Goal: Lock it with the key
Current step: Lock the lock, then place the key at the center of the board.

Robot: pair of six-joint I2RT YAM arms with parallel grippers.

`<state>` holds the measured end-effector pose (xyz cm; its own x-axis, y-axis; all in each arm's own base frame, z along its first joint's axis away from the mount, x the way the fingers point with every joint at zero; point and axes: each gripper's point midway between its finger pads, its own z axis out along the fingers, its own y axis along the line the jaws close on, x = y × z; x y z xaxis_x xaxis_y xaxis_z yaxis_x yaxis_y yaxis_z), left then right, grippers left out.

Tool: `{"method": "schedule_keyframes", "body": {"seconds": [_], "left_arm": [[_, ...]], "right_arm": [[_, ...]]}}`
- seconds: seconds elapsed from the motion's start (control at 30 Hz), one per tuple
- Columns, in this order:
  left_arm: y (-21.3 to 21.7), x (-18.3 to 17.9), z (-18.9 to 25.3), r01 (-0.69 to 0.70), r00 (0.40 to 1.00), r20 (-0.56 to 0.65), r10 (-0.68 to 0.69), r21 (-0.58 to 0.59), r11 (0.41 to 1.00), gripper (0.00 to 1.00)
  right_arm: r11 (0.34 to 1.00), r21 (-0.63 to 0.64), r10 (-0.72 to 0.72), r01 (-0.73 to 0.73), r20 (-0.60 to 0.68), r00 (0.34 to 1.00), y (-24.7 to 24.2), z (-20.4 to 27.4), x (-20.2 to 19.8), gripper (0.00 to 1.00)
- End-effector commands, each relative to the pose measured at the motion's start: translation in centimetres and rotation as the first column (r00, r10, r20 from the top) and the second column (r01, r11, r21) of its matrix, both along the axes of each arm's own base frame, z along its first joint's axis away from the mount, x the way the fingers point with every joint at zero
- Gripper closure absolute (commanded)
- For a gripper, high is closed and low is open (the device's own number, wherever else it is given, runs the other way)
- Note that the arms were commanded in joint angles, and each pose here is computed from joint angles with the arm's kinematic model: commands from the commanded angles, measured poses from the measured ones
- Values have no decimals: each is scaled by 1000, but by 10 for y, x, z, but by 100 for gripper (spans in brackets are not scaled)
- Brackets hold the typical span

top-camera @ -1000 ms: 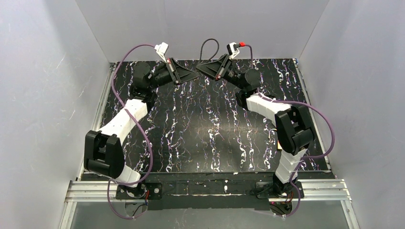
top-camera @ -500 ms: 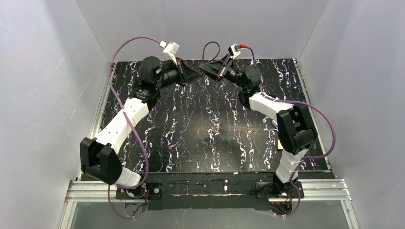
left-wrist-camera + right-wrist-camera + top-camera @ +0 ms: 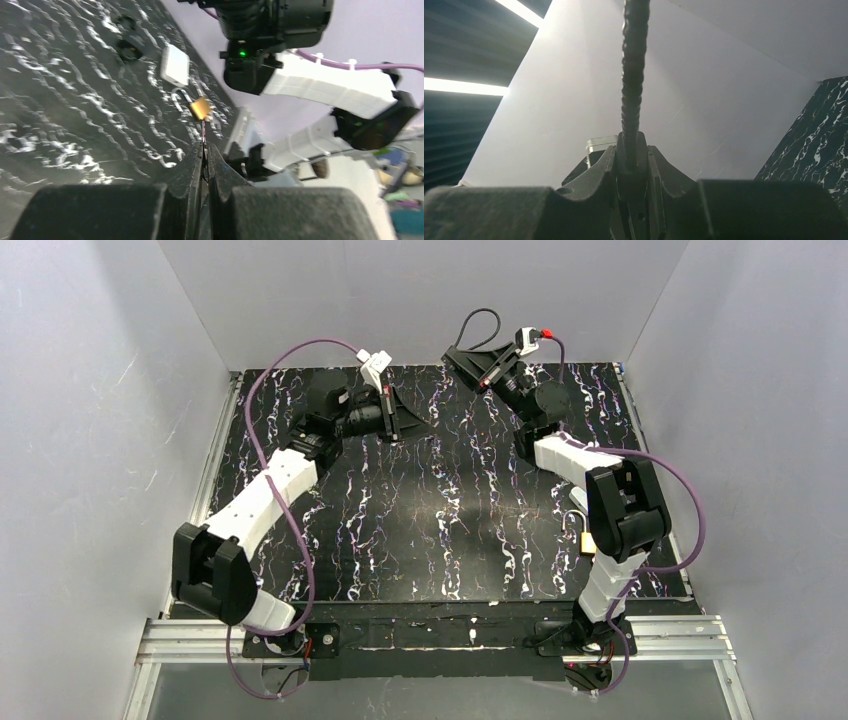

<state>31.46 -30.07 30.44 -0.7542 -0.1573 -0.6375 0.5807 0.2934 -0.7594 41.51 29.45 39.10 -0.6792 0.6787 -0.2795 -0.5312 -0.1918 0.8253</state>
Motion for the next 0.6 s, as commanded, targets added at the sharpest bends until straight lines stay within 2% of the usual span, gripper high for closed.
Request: {"method": "schedule_keyframes", "body": {"seconds": [0.0, 0.17, 0.33, 0.43, 0.57], "left_arm": [[28, 1, 9, -120, 979, 187, 85, 186, 975, 100], [59, 8, 7, -190, 973, 171, 157, 196, 962, 100], [123, 34, 0, -340, 940, 84, 330, 182, 923, 100], [164, 43, -6, -414, 909, 30, 416, 189, 891, 100], [234, 54, -13, -547, 830, 5, 557, 200, 813, 100]], "right_arm": [[1000, -12, -20, 22, 123, 992, -1, 38, -20, 99], [993, -112, -4, 23, 168, 986, 6, 28, -26, 99], [952, -304, 79, -22, 175, 981, 40, -10, -38, 99], [901, -427, 163, -80, 163, 973, 74, -43, -51, 99], [836, -522, 277, -170, 133, 952, 122, -81, -68, 99]]}}
